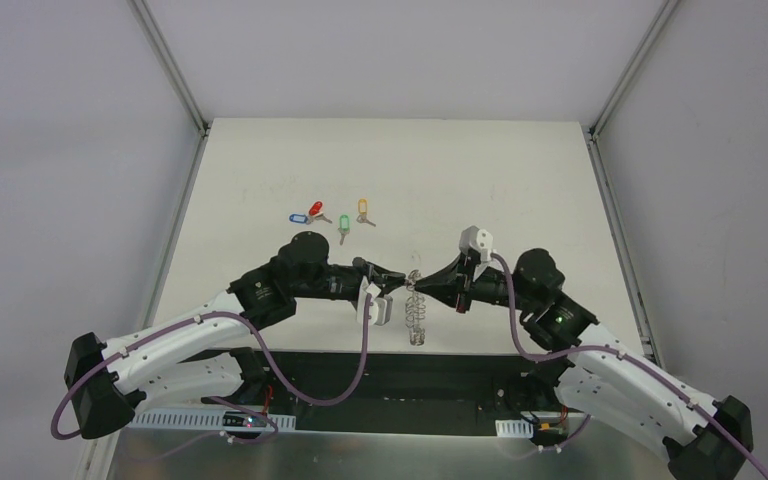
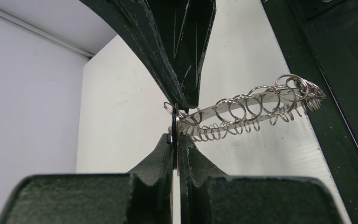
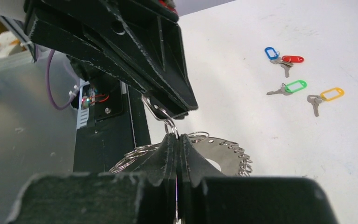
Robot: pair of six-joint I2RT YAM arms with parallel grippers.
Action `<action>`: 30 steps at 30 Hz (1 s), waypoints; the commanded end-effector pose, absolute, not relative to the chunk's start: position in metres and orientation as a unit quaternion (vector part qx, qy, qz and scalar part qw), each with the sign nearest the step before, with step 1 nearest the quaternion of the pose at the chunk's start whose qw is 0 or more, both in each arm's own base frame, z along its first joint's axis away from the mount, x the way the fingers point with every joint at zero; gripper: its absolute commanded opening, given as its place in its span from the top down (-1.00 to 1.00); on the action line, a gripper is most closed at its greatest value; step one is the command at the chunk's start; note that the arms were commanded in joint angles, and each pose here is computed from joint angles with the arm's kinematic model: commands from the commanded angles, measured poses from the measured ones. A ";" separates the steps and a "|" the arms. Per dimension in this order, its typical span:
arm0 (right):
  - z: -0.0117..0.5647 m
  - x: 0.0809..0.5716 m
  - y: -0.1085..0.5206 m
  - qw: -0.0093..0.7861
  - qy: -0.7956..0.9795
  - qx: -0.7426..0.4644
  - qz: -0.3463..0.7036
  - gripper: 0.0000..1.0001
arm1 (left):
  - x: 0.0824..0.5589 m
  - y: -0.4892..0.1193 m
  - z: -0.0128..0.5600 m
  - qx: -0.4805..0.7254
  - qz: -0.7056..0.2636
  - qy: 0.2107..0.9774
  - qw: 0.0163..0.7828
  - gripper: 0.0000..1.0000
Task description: Remove the keys from the keyring
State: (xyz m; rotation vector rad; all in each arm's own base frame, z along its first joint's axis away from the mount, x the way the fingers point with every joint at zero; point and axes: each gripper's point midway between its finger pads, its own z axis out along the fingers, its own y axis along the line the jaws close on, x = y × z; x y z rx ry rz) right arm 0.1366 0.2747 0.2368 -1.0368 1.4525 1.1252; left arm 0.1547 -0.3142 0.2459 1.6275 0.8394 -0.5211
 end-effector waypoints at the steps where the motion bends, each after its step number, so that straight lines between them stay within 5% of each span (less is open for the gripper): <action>1: 0.273 0.154 0.265 0.568 0.582 -0.309 0.492 1.00 | 0.153 -0.314 0.270 0.682 -0.223 0.335 0.610 1.00; 9: 0.272 0.154 0.248 0.599 0.548 -0.196 0.549 1.00 | 0.155 -0.313 0.271 0.680 -0.215 0.338 0.614 1.00; 13: 0.259 0.145 0.253 0.574 0.566 -0.236 0.543 0.27 | 0.154 -0.313 0.271 0.681 -0.216 0.336 0.614 1.00; 15: 0.256 0.141 0.254 0.573 0.570 -0.274 0.521 0.15 | 0.153 -0.314 0.270 0.683 -0.218 0.335 0.611 1.00; 30: 0.262 0.129 0.273 0.527 0.541 -0.475 0.451 0.17 | 0.147 -0.316 0.266 0.690 -0.236 0.330 0.600 1.00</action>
